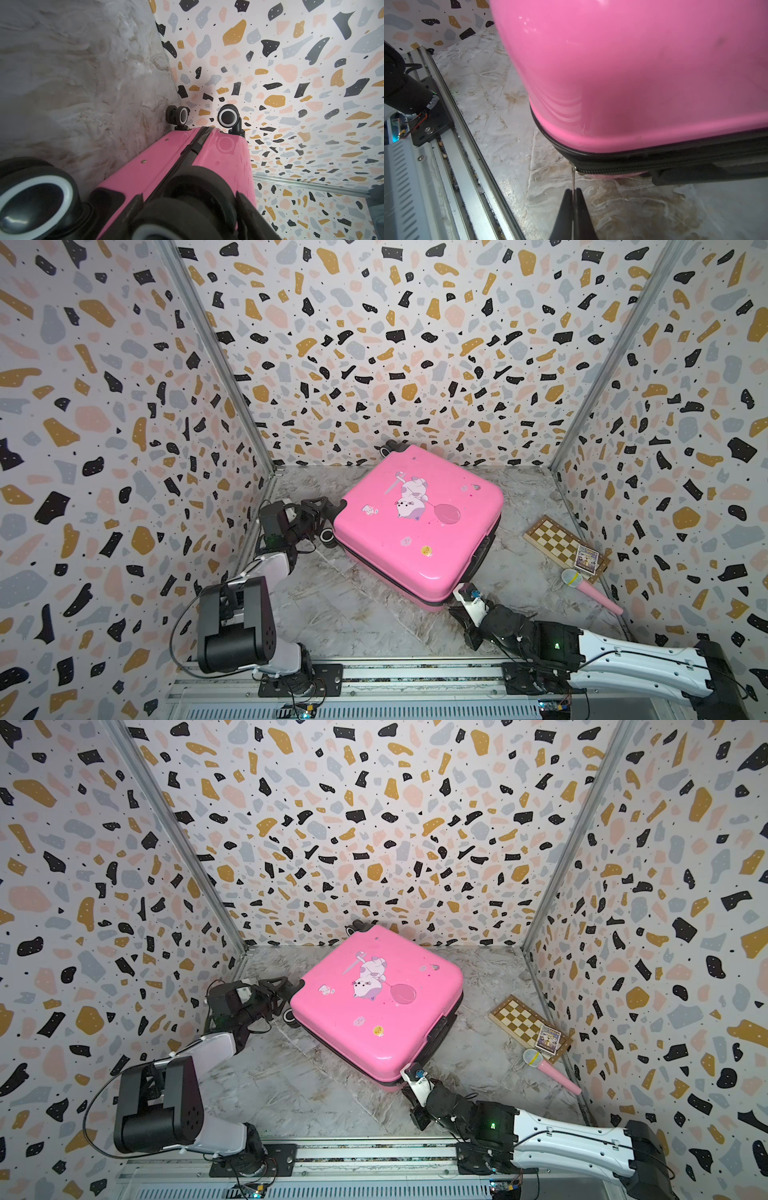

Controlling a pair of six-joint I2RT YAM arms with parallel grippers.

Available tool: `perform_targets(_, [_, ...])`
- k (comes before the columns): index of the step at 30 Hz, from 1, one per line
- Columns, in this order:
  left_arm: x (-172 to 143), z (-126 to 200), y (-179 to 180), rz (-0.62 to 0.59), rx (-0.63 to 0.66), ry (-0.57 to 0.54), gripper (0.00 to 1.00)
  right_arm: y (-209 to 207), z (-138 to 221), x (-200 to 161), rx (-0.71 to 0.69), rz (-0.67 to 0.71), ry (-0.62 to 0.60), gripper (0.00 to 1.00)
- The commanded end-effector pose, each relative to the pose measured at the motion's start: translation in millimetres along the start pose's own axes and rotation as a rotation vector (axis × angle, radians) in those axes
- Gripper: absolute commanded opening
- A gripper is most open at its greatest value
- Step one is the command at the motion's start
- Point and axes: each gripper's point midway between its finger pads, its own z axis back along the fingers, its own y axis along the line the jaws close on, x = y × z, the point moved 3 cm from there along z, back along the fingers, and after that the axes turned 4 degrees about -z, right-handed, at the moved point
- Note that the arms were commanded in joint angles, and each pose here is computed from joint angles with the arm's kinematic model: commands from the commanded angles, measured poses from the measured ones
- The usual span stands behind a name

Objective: Open the suitcase zippers
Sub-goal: Adjust the suitcase at the center of the board, then unzip the zipper on the suitcase.

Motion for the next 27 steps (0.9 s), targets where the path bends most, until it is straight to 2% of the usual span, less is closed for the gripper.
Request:
perform_targets(1, [-8.6,6.7,-18.3,-0.141,-0.063,0.032,0.48,36.7,11.9,38.4,0.166,0.039,-0.118,0.00])
perform_targets(8, [-10.3,7.7,-18.7,-0.138,-0.065,0.038,0.48,61.4,15.8,45.5,0.280,0.112,-0.142,0.00])
perform_targets(22, [-26.3,12.3,-12.6,-0.151,-0.052,0.065,0.48,75.4,-10.0,64.3,0.232,0.105,-0.094,0.00])
perform_targets(27, [-34.6,13.9,-8.8,-0.155,-0.046,0.082,0.47,79.0,-11.8,73.7,0.262,0.080,-0.104,0.00])
